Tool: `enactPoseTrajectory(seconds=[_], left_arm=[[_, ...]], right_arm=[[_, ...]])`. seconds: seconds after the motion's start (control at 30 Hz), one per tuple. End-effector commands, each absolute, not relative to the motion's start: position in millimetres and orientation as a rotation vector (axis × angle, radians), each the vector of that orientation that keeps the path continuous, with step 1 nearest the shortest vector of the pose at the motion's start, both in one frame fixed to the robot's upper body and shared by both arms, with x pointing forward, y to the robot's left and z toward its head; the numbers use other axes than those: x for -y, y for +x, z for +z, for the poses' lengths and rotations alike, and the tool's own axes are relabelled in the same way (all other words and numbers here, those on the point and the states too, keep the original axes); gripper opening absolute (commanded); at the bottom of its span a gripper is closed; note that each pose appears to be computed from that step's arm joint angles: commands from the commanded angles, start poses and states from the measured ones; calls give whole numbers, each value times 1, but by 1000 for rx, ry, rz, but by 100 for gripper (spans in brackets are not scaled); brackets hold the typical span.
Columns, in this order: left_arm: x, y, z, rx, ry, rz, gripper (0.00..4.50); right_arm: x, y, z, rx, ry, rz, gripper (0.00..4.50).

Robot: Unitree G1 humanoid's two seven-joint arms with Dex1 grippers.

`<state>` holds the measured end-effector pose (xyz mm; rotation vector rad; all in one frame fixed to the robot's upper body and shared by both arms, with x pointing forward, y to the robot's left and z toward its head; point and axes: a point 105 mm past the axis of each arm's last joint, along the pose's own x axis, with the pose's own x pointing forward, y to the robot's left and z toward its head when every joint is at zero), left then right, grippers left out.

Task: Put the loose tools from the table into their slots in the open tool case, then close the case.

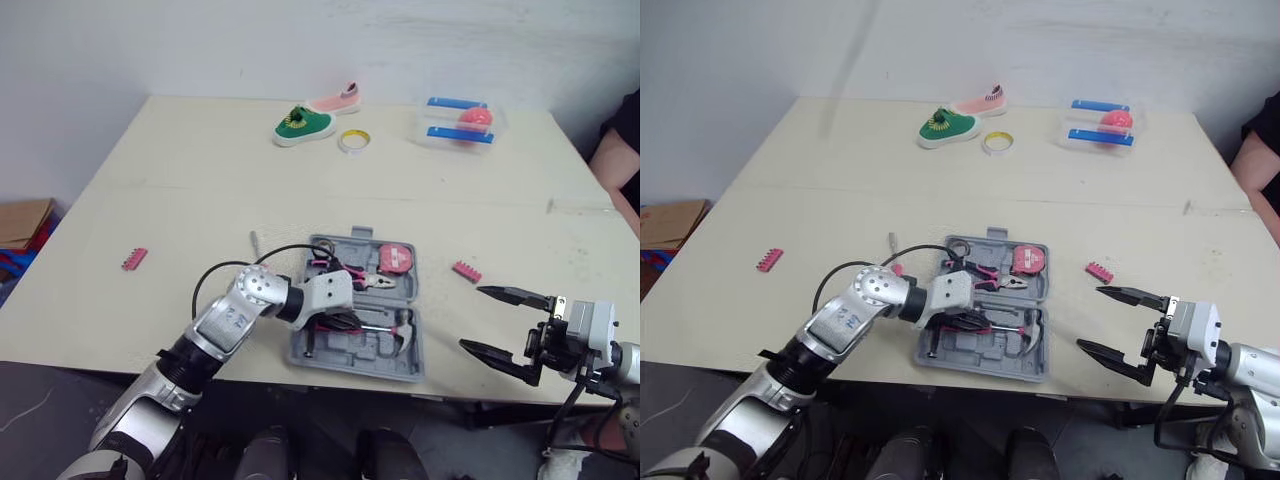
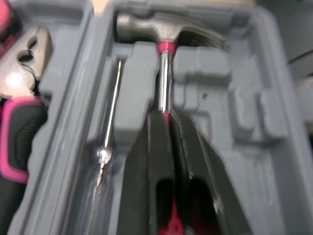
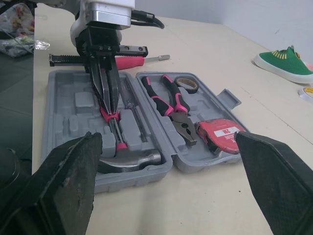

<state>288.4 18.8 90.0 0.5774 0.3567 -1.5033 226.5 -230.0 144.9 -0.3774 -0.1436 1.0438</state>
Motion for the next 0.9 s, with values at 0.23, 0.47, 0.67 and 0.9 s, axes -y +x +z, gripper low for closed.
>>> enactPoseTrajectory(seconds=[0.23, 0.47, 0.67, 0.9], left_arm=[[-36, 281, 38, -565, 536, -1415, 4], [-37, 290, 178, 272, 367, -1461, 4], [-103, 297, 198, 253, 382, -1318, 94], [-228, 296, 188, 130, 437, -870, 374]], right_arm=[[225, 228, 148, 180, -379, 1045, 450], [233, 227, 147, 166, -391, 1019, 450], [262, 230, 154, 152, -440, 952, 450], [310, 232, 160, 116, -522, 790, 450]])
